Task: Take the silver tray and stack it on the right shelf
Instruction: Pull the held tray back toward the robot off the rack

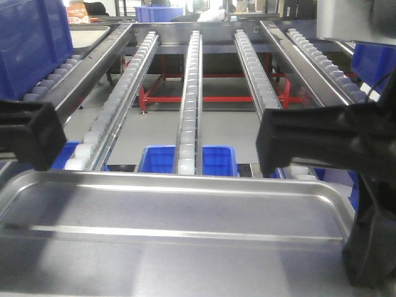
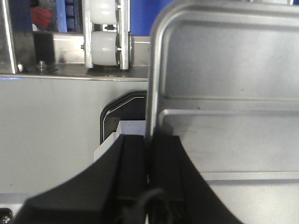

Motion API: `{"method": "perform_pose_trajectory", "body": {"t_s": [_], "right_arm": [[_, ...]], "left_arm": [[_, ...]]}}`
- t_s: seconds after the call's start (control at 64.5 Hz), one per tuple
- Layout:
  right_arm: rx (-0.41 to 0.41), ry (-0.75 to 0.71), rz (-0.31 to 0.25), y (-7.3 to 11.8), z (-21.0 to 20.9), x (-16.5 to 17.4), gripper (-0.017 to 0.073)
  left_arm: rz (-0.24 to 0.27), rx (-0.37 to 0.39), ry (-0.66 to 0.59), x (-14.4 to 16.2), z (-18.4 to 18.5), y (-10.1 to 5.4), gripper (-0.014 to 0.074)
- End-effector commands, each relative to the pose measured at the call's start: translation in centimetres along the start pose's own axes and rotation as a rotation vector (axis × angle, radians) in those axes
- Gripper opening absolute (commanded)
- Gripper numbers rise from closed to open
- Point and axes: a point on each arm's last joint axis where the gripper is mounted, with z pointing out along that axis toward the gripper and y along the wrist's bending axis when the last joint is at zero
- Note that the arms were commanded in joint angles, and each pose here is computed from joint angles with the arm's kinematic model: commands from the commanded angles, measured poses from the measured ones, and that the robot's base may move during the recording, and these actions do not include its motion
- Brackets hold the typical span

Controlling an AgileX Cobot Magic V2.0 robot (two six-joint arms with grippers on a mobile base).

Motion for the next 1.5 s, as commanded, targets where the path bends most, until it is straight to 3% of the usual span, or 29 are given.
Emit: {"method": "perform_pose_trajectory", "body": {"t_s": [0.0,0.248,0.388,1.489], "right_arm": [[0.011,-0.051,-0.024,-0.28,-1.0,-0.61,0.0057],[0.052,-0.04,-0.023,-0.66,-1.01,-0.52,0.0057],[0.053,-0.04,-0.076,-0.66,-1.01,-0.53,0.0057],[0.049,-0.041,-0.076,-0.62,-1.01,-0.53,0.0057]], "left_arm": [[0.006,-0.008,-0.035,-0.29,-1.06,0.29,-0.01],[0.006,-0.009,-0.034,-0.28,-1.06,0.3,-0.01],[0.006,-0.009,-0.034,-0.28,-1.06,0.3,-0.01],[0.005,-0.038,-0.021,-0.15,-1.06,0.56,-0.01]]}}
